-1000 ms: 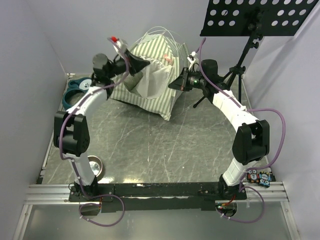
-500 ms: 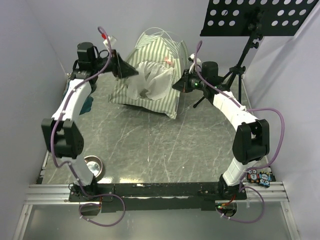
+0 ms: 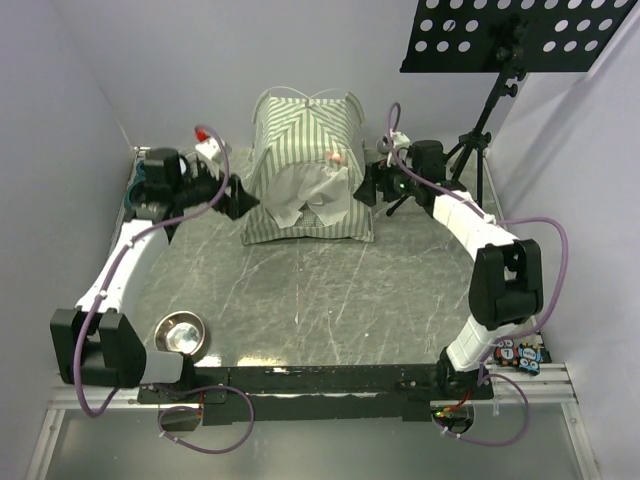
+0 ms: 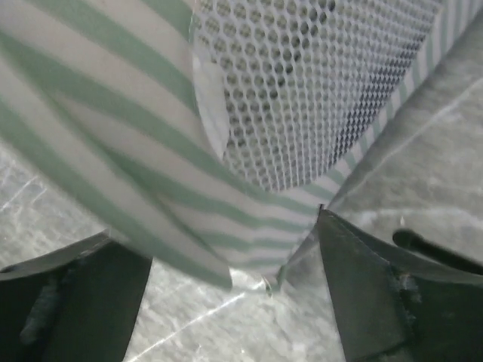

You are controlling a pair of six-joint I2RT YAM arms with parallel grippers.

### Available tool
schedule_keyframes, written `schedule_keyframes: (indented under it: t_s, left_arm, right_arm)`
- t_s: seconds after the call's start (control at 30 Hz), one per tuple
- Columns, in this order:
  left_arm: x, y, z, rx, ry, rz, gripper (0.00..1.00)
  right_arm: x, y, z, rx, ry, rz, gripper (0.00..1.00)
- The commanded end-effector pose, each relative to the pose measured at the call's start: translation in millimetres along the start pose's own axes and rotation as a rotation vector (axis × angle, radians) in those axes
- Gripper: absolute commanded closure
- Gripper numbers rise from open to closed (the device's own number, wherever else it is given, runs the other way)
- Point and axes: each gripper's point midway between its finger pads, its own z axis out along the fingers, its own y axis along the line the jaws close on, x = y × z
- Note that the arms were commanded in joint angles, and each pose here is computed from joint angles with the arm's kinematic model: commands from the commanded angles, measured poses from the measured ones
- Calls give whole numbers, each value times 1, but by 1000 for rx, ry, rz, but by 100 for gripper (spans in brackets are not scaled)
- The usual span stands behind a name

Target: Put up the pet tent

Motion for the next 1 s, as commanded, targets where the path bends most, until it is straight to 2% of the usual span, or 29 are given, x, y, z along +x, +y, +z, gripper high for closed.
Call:
schedule_keyframes:
  t_s: [0.0, 0.07, 0.2, 0.23, 0.37, 0.43, 0.53, 0.67, 0.8, 0.97]
  left_arm:
    - [0, 7, -11, -104, -55, 133, 0]
    - [-4, 13, -21, -140, -17, 130, 0]
    - [29, 9, -54, -96, 232, 136, 0]
    - [51, -4, -70, -45, 338, 130, 0]
    - [116, -31, -137, 114, 627, 170, 0]
    - [153, -31, -162, 99, 743, 151, 0]
    - [212, -27, -193, 113, 922, 212, 0]
    - [257, -20, -204, 117, 1012, 282, 4]
    - [288, -7, -197, 93, 1046, 267, 8]
    - [310, 3, -187, 70, 1052, 230, 22]
  right_arm:
    - [-16, 17, -37, 1, -54, -59, 4]
    - [-12, 21, -49, 16, -43, -79, 1]
    - [-9, 37, -75, -5, -22, -142, 0]
    - [-7, 45, -82, -28, -13, -159, 0]
    - [10, 63, -95, -97, 39, -167, 0]
    - [20, 66, -97, -112, 64, -162, 0]
    - [30, 72, -96, -129, 87, -166, 0]
    - [40, 68, -91, -104, 137, -140, 0]
    - [41, 55, -88, -14, 148, -60, 0]
    - [40, 61, -93, -39, 140, -79, 0]
